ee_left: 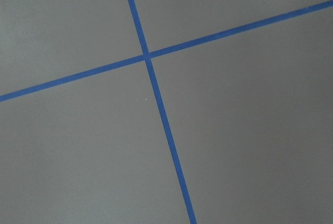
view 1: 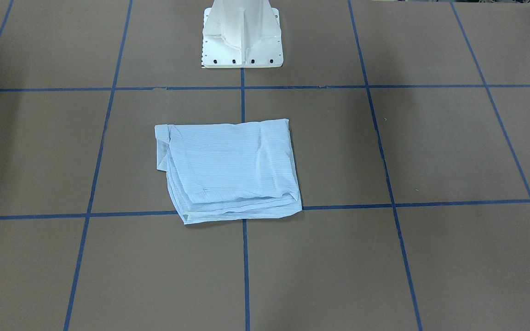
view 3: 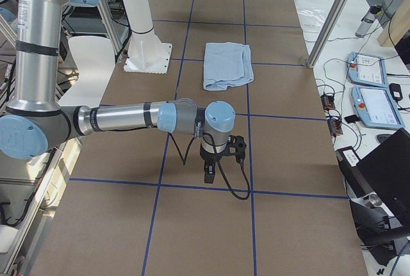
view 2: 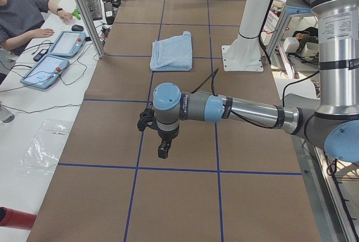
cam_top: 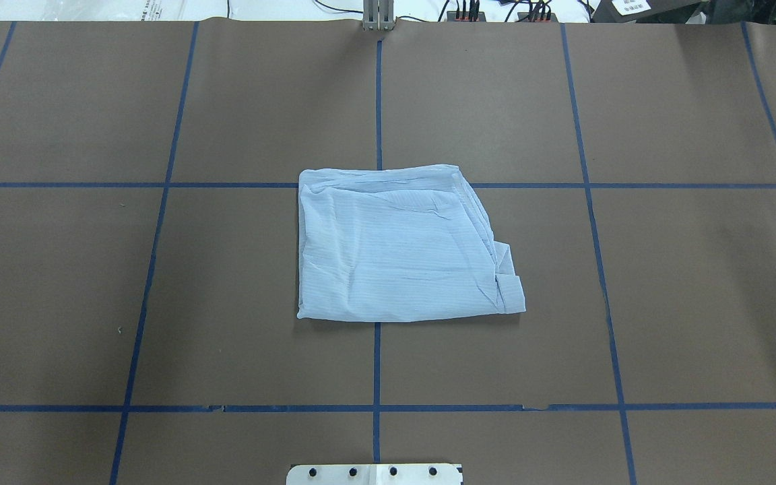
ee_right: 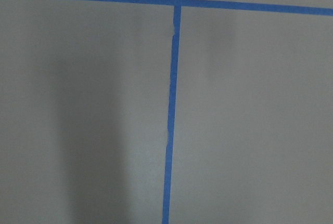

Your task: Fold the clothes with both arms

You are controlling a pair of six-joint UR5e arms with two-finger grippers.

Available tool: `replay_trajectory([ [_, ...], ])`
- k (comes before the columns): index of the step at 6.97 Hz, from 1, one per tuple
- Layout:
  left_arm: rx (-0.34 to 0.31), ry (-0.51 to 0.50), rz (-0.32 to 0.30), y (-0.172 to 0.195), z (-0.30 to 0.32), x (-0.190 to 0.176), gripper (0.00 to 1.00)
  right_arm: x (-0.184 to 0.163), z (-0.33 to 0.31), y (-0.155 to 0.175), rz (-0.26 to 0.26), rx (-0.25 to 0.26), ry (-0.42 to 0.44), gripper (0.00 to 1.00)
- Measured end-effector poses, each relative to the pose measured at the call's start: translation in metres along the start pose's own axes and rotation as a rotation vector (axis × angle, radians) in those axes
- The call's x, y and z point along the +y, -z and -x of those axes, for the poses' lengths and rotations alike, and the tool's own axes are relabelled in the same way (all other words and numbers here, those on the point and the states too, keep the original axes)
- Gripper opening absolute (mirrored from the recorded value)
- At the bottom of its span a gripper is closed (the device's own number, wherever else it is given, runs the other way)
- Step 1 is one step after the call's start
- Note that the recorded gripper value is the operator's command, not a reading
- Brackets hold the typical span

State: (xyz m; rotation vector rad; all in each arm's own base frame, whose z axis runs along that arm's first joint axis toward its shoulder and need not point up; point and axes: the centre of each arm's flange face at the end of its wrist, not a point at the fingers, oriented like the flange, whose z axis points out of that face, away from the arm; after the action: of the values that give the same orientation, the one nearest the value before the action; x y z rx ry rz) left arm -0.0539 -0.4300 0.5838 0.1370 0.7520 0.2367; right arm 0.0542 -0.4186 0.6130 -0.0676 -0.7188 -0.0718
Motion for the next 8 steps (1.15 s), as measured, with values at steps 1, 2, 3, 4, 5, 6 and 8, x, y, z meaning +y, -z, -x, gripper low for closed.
replay_trajectory([
  [1, 0.002, 0.009, 0.009, -0.004, 0.003, 0.004, 1.0, 0.0, 0.0, 0.0, 0.0, 0.0, 0.0, 1.0],
  [2, 0.003, 0.016, 0.017, -0.007, 0.006, 0.008, 1.0, 0.0, 0.0, 0.0, 0.0, 0.0, 0.0, 1.0],
  [3, 0.002, 0.016, 0.017, -0.007, 0.006, 0.009, 1.0, 0.0, 0.0, 0.0, 0.0, 0.0, 0.0, 1.0],
  [4, 0.0, 0.016, 0.021, -0.009, 0.006, 0.011, 1.0, 0.0, 0.0, 0.0, 0.0, -0.001, 0.0, 1.0],
  [5, 0.0, 0.017, 0.024, -0.01, 0.007, 0.014, 1.0, 0.0, 0.0, 0.0, 0.0, -0.001, 0.0, 1.0],
  [6, -0.001, 0.017, 0.025, -0.011, 0.007, 0.017, 1.0, 0.0, 0.0, 0.0, -0.001, -0.001, 0.001, 1.0],
  [8, -0.005, 0.019, 0.028, -0.012, 0.008, 0.019, 1.0, -0.001, 0.001, 0.001, -0.002, -0.001, 0.002, 1.0],
])
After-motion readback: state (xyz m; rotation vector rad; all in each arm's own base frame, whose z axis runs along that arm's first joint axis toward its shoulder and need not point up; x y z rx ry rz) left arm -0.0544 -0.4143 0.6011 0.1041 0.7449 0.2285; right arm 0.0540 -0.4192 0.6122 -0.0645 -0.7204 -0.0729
